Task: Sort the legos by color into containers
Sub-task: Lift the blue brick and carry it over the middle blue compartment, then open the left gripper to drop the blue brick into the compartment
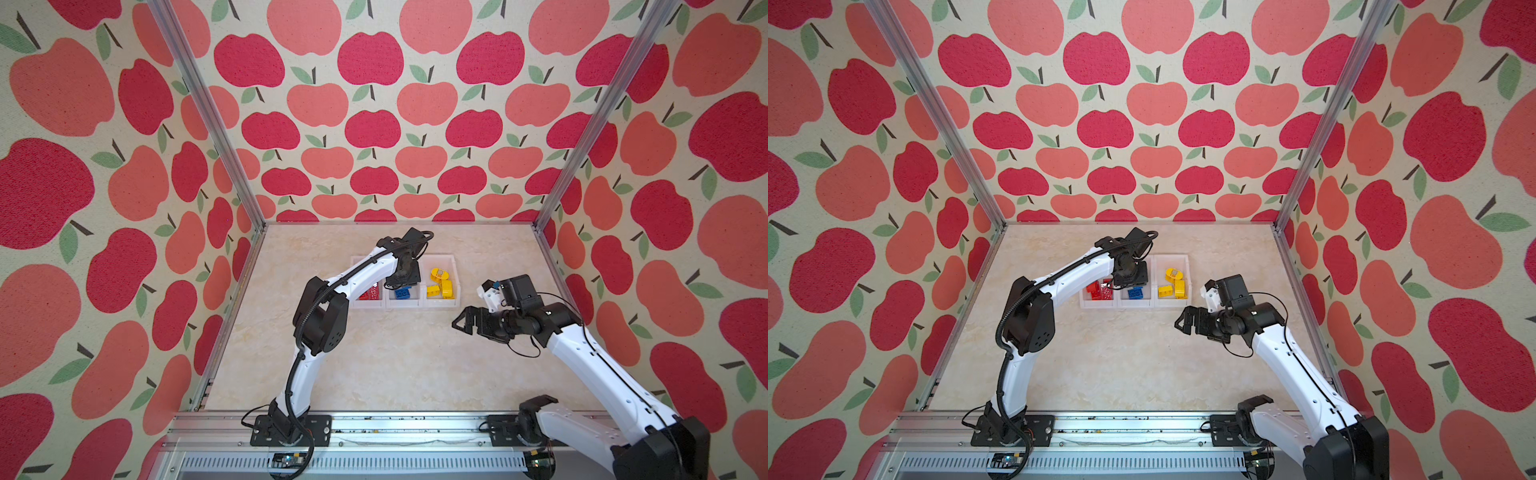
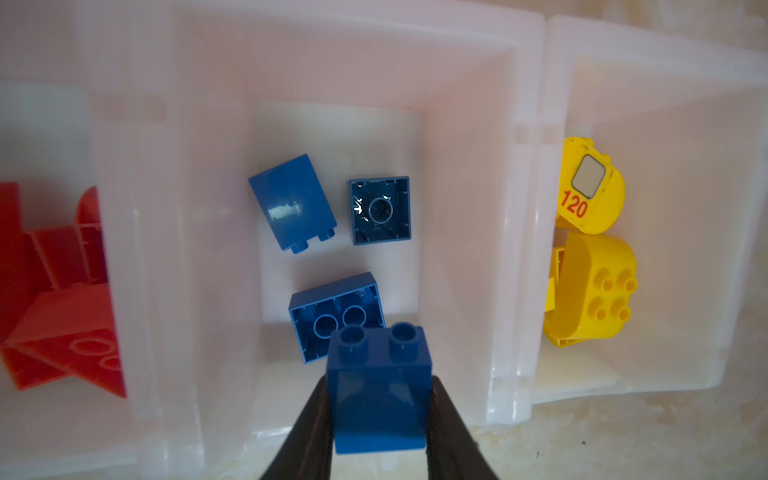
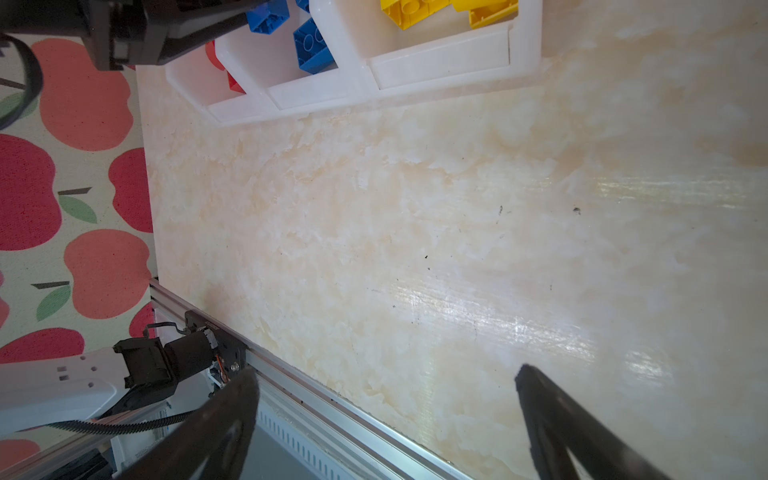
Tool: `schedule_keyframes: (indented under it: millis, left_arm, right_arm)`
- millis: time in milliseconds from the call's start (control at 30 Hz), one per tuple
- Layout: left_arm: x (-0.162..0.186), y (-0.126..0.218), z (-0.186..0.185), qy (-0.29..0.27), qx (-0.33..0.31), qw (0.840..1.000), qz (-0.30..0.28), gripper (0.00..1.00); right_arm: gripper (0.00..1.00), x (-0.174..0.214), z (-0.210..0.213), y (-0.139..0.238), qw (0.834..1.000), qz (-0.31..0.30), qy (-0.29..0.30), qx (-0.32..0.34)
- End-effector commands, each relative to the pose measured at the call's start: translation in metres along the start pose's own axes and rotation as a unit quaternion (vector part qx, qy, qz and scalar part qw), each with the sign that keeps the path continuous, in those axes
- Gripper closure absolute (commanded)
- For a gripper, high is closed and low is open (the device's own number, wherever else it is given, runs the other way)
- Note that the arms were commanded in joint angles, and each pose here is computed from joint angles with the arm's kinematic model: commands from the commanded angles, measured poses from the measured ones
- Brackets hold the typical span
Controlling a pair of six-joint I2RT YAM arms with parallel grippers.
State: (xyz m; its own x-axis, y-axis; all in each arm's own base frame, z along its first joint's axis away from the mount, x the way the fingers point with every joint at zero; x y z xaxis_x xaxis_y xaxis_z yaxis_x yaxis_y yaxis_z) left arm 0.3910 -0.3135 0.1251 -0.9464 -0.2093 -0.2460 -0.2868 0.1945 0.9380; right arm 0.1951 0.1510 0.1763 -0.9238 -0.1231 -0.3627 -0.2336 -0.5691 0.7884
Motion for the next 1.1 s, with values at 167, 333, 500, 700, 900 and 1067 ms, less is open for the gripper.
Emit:
schedule_keyframes:
  millis: [167,333,500,700,900,1067]
  left_arm:
    - [-0.011,-0.014,0.002,-0.016,-0.010,1.000,0.011,0.80]
    - [-0.010,-0.022,0.003,-0.020,-0.018,0.999,0.018,0.72]
    - [-0.010,-0.022,0.004,-0.020,-0.019,0.999,0.018,0.59]
    - [-0.011,-0.018,0.004,-0.023,-0.020,0.999,0.014,0.43]
    - [-0.016,-0.001,0.001,-0.026,-0.011,1.000,-0.004,0.35]
    - [-0.019,0.022,-0.004,-0.040,0.002,0.999,-0.032,0.30]
  right_arm:
    - [0.01,0.001,-0.003,0.001,1.000,-0.001,-0.008,0.005]
    - [0.01,0.000,-0.004,0.001,1.000,-0.002,-0.009,0.008]
    - [0.01,0.000,-0.004,0.000,1.000,-0.001,-0.011,0.009]
    - [0.01,-0.002,-0.004,0.000,1.000,-0.001,-0.011,0.010]
    - [0.01,-0.007,-0.004,0.001,1.000,-0.004,-0.004,0.015]
    - [0.01,-0.013,-0.004,0.004,1.000,-0.010,0.004,0.023]
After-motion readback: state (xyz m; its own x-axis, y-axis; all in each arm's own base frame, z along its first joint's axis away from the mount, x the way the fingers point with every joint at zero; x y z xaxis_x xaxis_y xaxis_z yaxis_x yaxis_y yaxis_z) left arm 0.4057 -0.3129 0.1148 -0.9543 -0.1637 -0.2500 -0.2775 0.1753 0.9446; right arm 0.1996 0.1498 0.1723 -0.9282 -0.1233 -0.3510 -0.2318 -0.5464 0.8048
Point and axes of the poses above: each gripper's point midway between its finger pads, its own y axis back along the fingers, its own z axis along the line the jaws close on, x = y × z, the point moved 3 cm from there along y, back along the fingers, and after that the axes turned 10 degrees about y, right-handed, at the moved point
